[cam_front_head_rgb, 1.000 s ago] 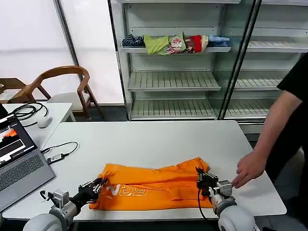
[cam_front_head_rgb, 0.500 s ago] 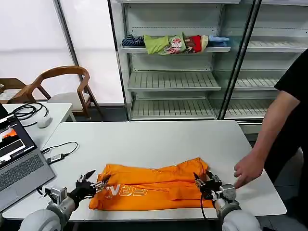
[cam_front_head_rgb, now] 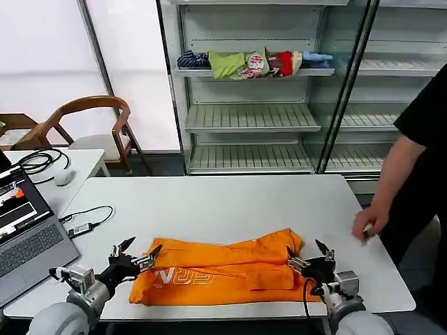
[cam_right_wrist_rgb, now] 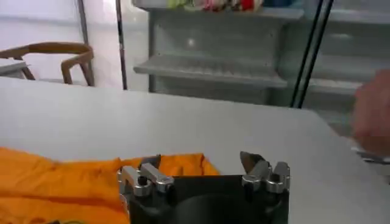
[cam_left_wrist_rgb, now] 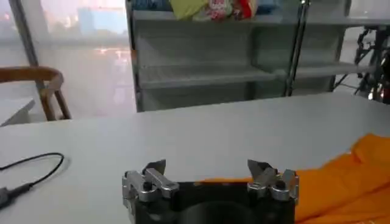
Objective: Fold and organize the clothes.
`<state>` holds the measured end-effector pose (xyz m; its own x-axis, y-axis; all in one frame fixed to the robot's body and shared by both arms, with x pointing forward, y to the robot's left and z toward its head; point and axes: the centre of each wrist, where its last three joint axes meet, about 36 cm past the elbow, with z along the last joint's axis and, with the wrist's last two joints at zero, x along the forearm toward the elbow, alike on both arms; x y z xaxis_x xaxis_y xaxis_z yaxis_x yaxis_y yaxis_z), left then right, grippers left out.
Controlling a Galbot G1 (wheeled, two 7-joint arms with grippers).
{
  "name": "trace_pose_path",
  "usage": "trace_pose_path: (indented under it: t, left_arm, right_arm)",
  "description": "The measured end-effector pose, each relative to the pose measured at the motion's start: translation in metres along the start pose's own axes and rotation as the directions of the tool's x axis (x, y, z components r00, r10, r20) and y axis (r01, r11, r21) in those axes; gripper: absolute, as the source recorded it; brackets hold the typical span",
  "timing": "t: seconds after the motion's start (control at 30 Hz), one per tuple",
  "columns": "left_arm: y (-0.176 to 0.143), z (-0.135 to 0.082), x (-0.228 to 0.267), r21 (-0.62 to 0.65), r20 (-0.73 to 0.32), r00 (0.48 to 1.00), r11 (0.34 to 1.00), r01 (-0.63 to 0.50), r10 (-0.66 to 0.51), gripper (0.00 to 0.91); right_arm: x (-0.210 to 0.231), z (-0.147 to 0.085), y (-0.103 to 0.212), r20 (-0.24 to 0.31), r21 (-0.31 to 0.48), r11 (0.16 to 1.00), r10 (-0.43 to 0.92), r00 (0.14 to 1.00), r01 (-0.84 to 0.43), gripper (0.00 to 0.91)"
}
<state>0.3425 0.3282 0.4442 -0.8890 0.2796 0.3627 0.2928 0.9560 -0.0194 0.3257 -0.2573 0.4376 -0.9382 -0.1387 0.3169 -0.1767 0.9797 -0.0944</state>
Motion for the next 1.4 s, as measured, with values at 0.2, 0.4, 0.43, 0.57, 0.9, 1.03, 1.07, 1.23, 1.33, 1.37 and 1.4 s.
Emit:
trace_pose_path:
  t: [0.2, 0.4, 0.43, 0.57, 0.9, 1.03, 1.07, 1.23, 1.33, 1.37, 1.4]
  left_arm:
    - [-0.002, 0.006, -0.001, -0.027, 0.052, 0.998, 0.999, 0.032, -0.031, 0.907]
    - [-0.004, 0.013, -0.004, -0.081, 0.109, 0.993, 0.995, 0.061, -0.052, 0.907]
    - [-0.004, 0.014, -0.004, -0.088, 0.118, 0.992, 0.994, 0.063, -0.053, 0.907]
    - [-0.008, 0.016, -0.005, -0.105, 0.146, 0.988, 0.992, 0.071, -0.055, 0.907]
    - [-0.011, 0.016, -0.009, -0.145, 0.197, 0.978, 0.985, 0.092, -0.063, 0.907]
    - [-0.008, 0.018, -0.013, -0.213, 0.233, 0.97, 0.969, 0.121, -0.07, 0.907]
    - [-0.007, 0.018, -0.015, -0.237, 0.245, 0.967, 0.962, 0.133, -0.074, 0.907]
    - [0.0, 0.018, -0.022, -0.381, 0.326, 0.941, 0.898, 0.221, -0.093, 0.907]
    - [0.006, 0.015, -0.025, -0.463, 0.375, 0.923, 0.844, 0.272, -0.092, 0.907]
    - [0.008, 0.014, -0.026, -0.487, 0.387, 0.918, 0.825, 0.285, -0.089, 0.907]
    - [0.009, 0.013, -0.027, -0.51, 0.399, 0.913, 0.807, 0.297, -0.084, 0.907]
  right_arm:
    - [0.0, 0.005, 0.001, 0.044, 0.026, 1.0, 0.013, 0.999, -0.014, 0.907]
    - [-0.001, 0.013, 0.001, 0.073, 0.05, 0.998, 0.033, 0.997, -0.037, 0.907]
    - [-0.001, 0.015, 0.001, 0.075, 0.053, 0.998, 0.035, 0.997, -0.039, 0.907]
    - [-0.001, 0.019, -0.001, 0.087, 0.071, 0.996, 0.044, 0.995, -0.05, 0.907]
    - [-0.004, 0.025, -0.007, 0.126, 0.1, 0.992, 0.066, 0.99, -0.079, 0.907]
    - [-0.006, 0.025, -0.009, 0.141, 0.115, 0.989, 0.074, 0.987, -0.091, 0.907]
    - [-0.006, 0.025, -0.01, 0.144, 0.118, 0.989, 0.075, 0.987, -0.093, 0.907]
    - [-0.007, 0.027, -0.014, 0.147, 0.13, 0.986, 0.085, 0.986, -0.104, 0.907]
    - [-0.006, 0.027, -0.016, 0.149, 0.134, 0.985, 0.087, 0.985, -0.108, 0.907]
    - [-0.006, 0.027, -0.016, 0.149, 0.136, 0.985, 0.089, 0.985, -0.11, 0.907]
    - [-0.006, 0.027, -0.016, 0.15, 0.136, 0.985, 0.09, 0.985, -0.111, 0.907]
